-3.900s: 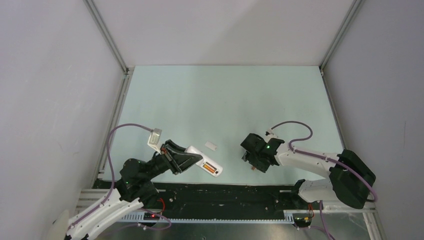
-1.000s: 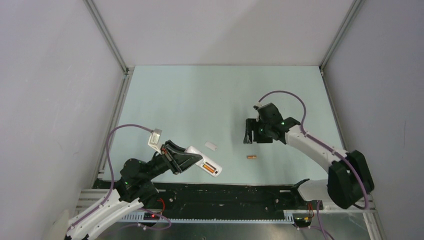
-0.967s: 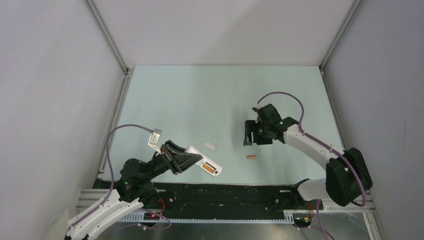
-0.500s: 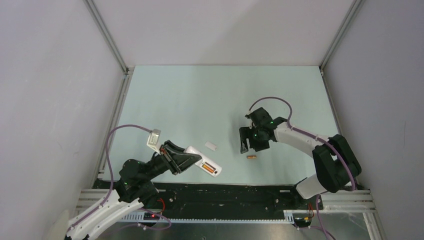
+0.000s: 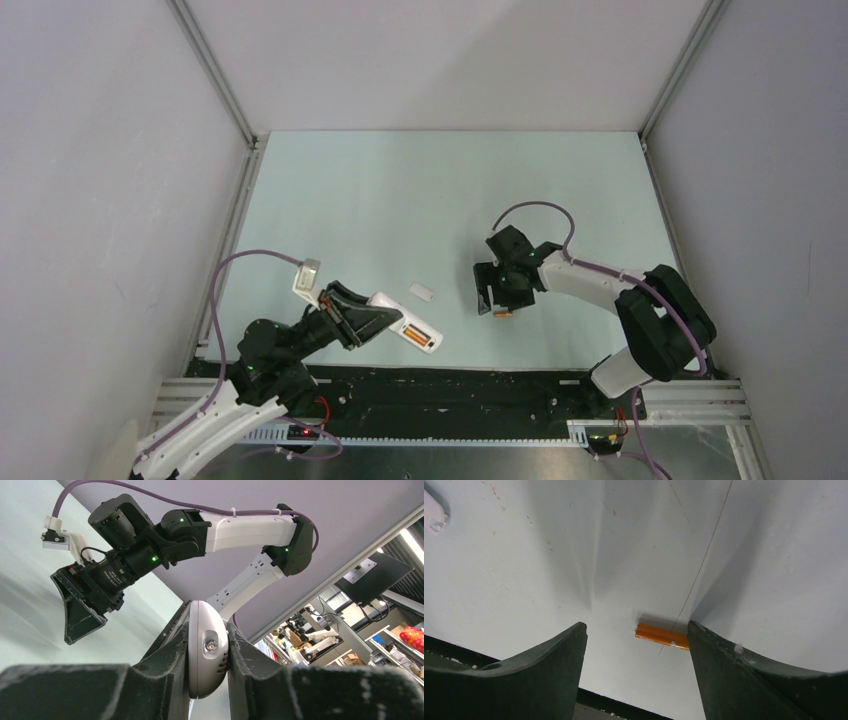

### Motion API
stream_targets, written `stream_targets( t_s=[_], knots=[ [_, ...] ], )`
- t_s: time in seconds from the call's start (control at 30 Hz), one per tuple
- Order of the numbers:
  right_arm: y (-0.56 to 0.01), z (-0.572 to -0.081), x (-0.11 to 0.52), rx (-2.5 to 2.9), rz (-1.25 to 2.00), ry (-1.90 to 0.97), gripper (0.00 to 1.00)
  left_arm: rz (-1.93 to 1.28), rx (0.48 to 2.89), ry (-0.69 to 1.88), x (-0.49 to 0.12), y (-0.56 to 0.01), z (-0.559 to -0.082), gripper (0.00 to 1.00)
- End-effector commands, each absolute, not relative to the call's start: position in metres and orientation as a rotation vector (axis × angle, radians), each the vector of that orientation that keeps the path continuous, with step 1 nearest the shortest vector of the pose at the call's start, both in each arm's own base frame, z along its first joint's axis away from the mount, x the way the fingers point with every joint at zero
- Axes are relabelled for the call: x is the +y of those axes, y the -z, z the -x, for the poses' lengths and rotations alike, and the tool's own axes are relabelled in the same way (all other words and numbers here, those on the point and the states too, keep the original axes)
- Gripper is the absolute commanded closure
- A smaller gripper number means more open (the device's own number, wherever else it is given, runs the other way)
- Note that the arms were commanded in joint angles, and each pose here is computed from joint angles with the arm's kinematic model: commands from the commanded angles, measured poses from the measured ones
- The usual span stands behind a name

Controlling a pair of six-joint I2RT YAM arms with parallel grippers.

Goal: Load the batteries into the remote control
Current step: Pick up the battery from the center of the board.

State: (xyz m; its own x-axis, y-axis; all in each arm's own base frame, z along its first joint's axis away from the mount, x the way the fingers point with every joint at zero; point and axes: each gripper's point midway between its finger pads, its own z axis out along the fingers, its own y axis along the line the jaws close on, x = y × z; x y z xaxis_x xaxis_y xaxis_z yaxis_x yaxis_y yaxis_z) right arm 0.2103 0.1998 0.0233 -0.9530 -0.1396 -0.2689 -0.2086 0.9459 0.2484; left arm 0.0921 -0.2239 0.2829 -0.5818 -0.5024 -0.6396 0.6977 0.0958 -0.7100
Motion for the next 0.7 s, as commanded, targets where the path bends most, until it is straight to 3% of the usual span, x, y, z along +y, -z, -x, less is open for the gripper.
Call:
stream_targets(
  t_s=[0.0,0.4,0.67],
  knots=[
    [-0.013,-0.191,0.185,2.903,0.196,-0.267,0.22,-0.192,1.407,1.658,-0.220,-0.298,-0.091,1.00],
    [-0.015,-0.170,0.176,2.909,0.227,-0.127,0.23,-0.193,1.410,1.662,-0.220,-0.297,-0.091,1.00],
    [-0.010,-0.169,0.175,2.901,0.251,-0.075,0.37,-0.192,1.420,1.655,-0.221,-0.296,-0.093,1.00]
  ],
)
